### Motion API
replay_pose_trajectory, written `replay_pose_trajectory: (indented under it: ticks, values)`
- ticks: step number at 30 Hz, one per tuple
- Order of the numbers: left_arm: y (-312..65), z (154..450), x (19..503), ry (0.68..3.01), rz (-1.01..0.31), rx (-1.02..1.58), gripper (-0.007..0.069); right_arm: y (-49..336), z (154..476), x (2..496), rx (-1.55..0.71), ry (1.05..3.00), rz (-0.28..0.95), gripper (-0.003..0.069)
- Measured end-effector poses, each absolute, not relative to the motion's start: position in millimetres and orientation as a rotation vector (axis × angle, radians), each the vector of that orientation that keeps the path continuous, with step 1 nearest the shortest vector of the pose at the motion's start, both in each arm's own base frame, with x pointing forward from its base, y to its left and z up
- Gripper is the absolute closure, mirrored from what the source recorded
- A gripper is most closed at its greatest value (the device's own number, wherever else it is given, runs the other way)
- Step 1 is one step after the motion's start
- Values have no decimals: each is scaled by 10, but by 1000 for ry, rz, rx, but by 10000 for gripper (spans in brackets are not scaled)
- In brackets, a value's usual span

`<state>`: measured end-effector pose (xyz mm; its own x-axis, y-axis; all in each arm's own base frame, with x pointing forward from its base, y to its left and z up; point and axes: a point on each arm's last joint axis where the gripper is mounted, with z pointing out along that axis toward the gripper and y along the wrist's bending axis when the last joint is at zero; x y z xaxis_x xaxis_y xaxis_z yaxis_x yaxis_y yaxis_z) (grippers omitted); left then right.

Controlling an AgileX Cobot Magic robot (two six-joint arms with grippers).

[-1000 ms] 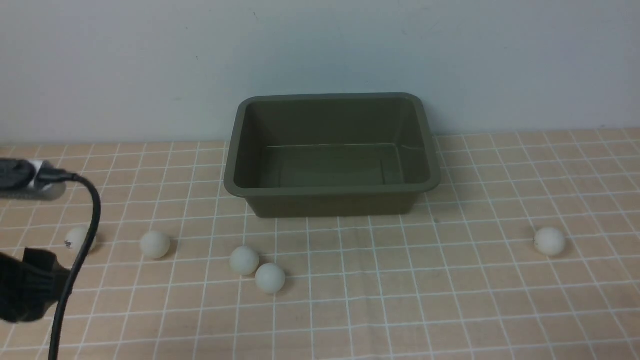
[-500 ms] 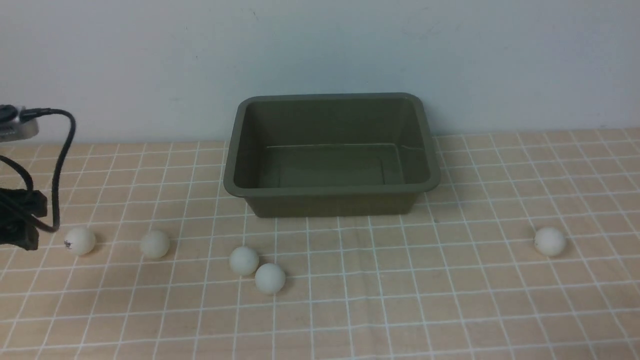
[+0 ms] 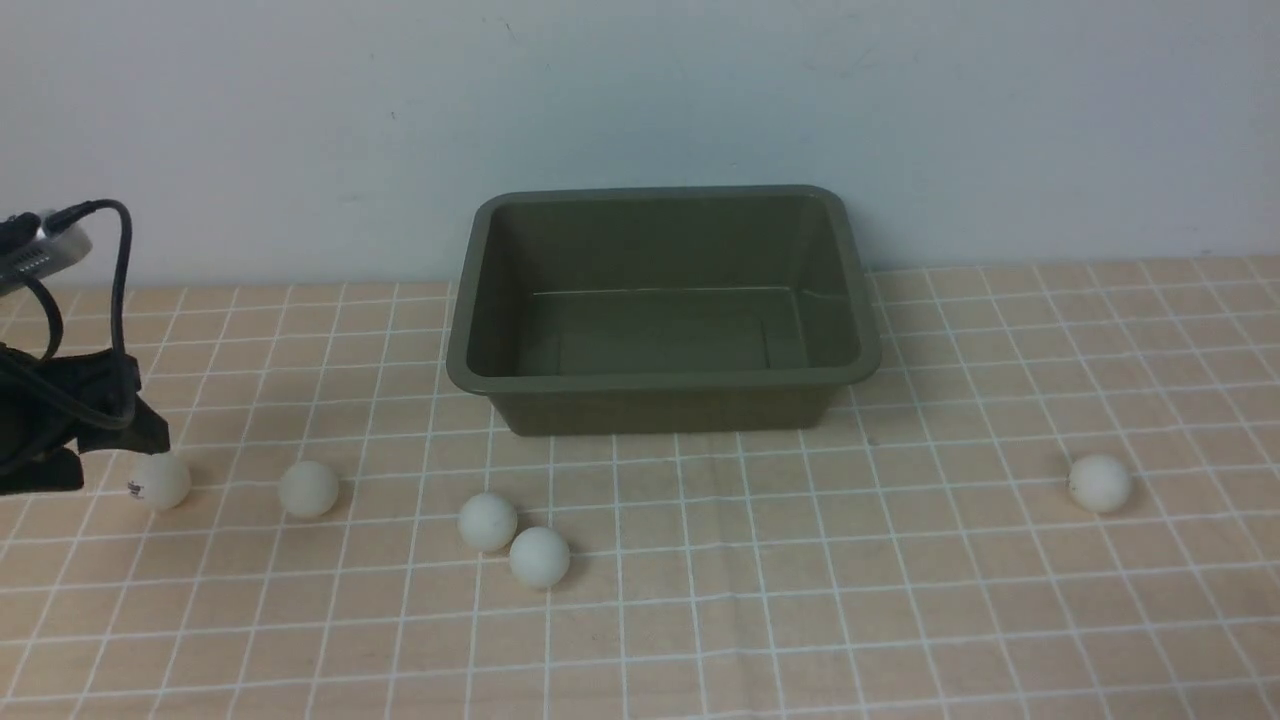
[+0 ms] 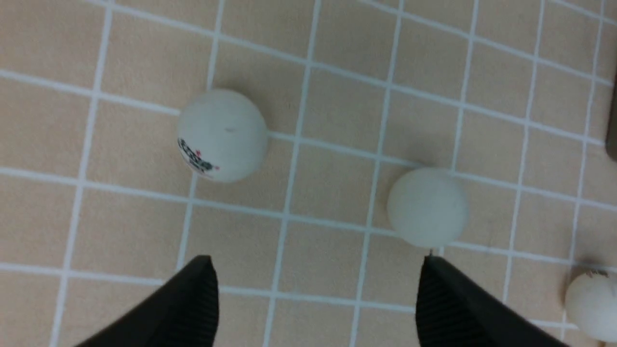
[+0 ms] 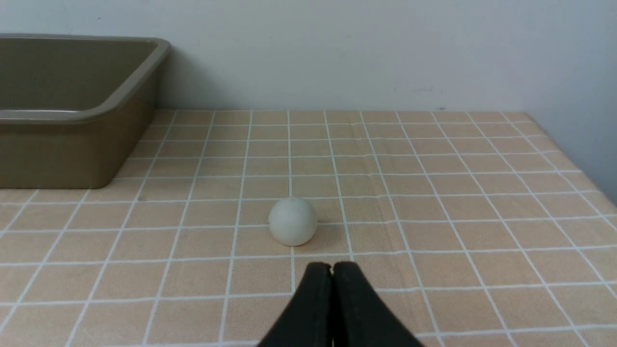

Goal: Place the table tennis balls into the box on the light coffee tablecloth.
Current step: 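Reach for and grasp a ping pong ball on the table beside the basket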

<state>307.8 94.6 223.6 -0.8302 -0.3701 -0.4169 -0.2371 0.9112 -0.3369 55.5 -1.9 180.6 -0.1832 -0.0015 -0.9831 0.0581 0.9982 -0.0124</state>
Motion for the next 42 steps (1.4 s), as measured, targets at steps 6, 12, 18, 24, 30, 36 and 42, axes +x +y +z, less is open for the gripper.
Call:
replay_pose_trajectory:
  ticks: [6, 12, 18, 24, 30, 36, 42]
  values:
    - [1025, 2301, 3217, 2560, -317, -387, 165, -19, 1806, 555, 42, 1754, -53, 678]
    - [1115, 2284, 3423, 2574, -307, -354, 165, -19, 1806, 555, 42, 1754, -53, 678]
    - [1189, 2099, 3575, 2656, -319, -343, 165, -19, 1806, 555, 42, 1754, -53, 678]
    - [1252, 1925, 3684, 2726, -321, -339, 165, -19, 1806, 555, 42, 1754, -53, 678]
    - [1179, 1788, 3740, 2785, -324, -290, 165, -19, 1806, 555, 42, 1754, -53, 678]
    - [1092, 1643, 3777, 2839, -310, -229, 165, -19, 1806, 555, 42, 1754, -53, 678]
    - [1101, 1638, 3785, 2836, -282, -221, 165, -19, 1806, 555, 42, 1754, -53, 678]
